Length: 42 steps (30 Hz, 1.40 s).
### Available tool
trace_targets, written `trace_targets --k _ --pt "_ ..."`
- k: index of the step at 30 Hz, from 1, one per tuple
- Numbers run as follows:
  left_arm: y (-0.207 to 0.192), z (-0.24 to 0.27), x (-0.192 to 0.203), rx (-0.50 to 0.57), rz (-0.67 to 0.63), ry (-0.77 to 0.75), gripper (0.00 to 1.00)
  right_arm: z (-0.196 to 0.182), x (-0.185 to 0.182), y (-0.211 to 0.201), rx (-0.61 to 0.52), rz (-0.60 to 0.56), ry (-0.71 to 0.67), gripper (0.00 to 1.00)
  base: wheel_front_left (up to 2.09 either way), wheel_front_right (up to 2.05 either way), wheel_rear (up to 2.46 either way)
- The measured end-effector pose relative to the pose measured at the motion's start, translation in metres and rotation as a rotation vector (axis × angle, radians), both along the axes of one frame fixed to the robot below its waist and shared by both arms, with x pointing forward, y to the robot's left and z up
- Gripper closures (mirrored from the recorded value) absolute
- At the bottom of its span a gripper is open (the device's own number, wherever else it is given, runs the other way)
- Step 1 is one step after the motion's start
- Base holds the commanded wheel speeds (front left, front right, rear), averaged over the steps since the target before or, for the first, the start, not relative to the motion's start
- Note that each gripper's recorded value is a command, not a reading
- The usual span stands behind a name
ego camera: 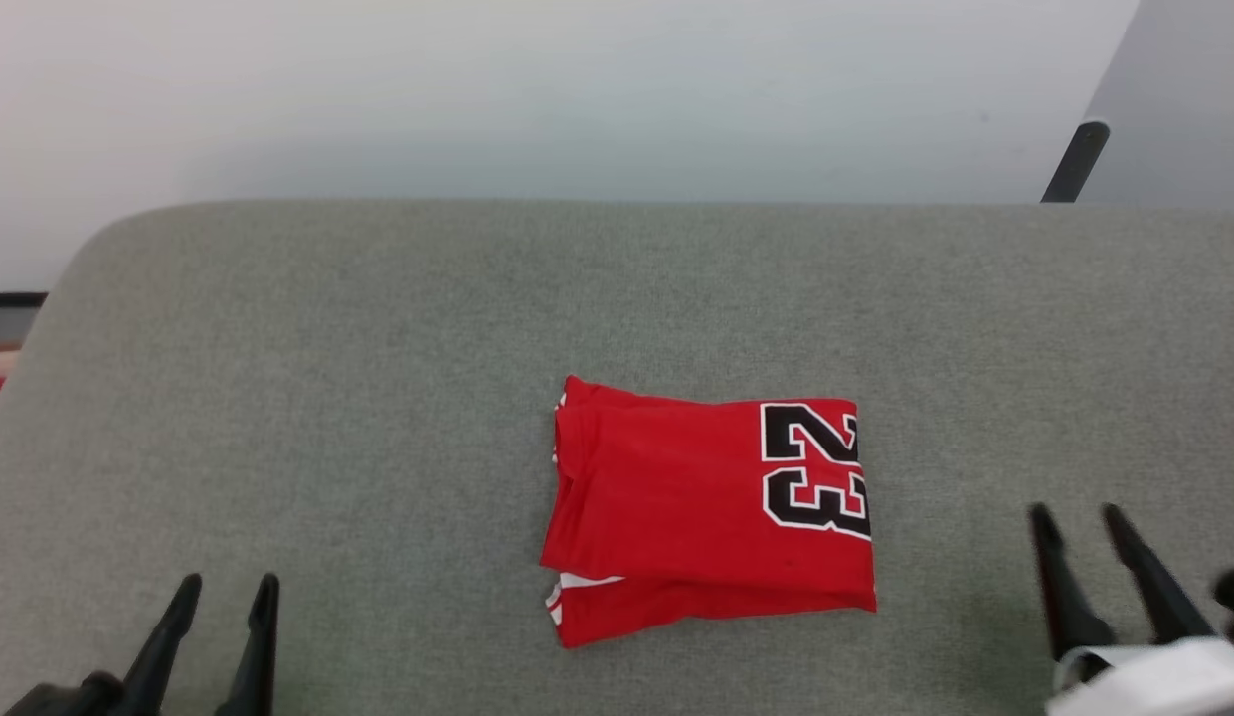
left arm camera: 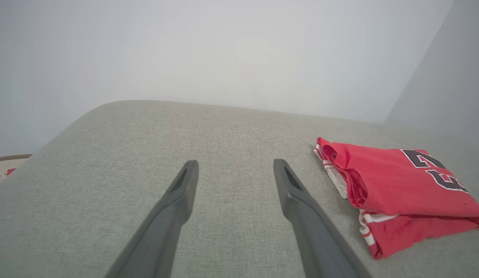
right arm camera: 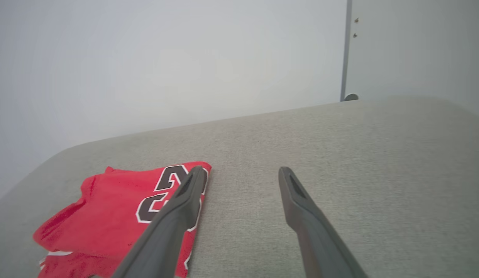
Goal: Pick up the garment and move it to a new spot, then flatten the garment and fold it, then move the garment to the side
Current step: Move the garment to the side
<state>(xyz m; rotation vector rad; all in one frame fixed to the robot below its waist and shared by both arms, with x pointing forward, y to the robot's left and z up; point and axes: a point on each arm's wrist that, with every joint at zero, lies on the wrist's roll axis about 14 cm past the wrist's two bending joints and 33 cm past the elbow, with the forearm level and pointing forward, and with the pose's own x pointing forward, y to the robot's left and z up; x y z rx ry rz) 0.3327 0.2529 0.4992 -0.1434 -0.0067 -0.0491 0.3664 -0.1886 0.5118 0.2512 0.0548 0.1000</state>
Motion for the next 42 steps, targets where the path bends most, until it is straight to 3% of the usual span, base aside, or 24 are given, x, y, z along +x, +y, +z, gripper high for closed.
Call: trace_targets --k 7,16,23,34,35,36,37,42 --pt "-0.003 -0.004 0.011 -0.031 0.003 0.008 0.00 -0.008 0.038 0.050 0.003 0.162 0.146 0.00 0.00 0.00 0.00" --pt "0.003 -0.011 0.034 -0.046 0.018 0.029 0.00 -0.021 0.095 0.087 -0.195 0.294 0.423 0.00 0.00 0.00 0.00" --pt "0.004 -0.024 0.042 -0.059 0.021 0.067 0.00 -0.094 0.070 0.083 -0.255 0.347 0.866 0.00 0.00 0.00 0.00" --pt "0.007 -0.043 0.053 -0.076 0.039 0.117 0.00 -0.119 0.071 0.097 -0.207 0.412 0.958 0.00 0.00 0.00 0.00" --pt "0.008 -0.043 0.054 -0.075 0.039 0.119 0.00 -0.121 0.071 0.098 -0.204 0.416 0.961 0.39 0.00 0.00 0.00" --pt "0.008 -0.044 0.055 -0.075 0.040 0.120 0.00 -0.122 0.072 0.099 -0.198 0.420 0.963 0.64 0.00 0.00 0.00" --pt "0.008 -0.044 0.055 -0.072 0.040 0.120 0.00 -0.122 0.073 0.100 -0.196 0.422 0.958 1.00 0.00 0.00 0.00" --pt "0.010 -0.033 0.062 -0.041 0.050 0.080 0.00 -0.115 0.077 0.104 -0.117 0.421 0.889 1.00 0.00 0.00 0.00"
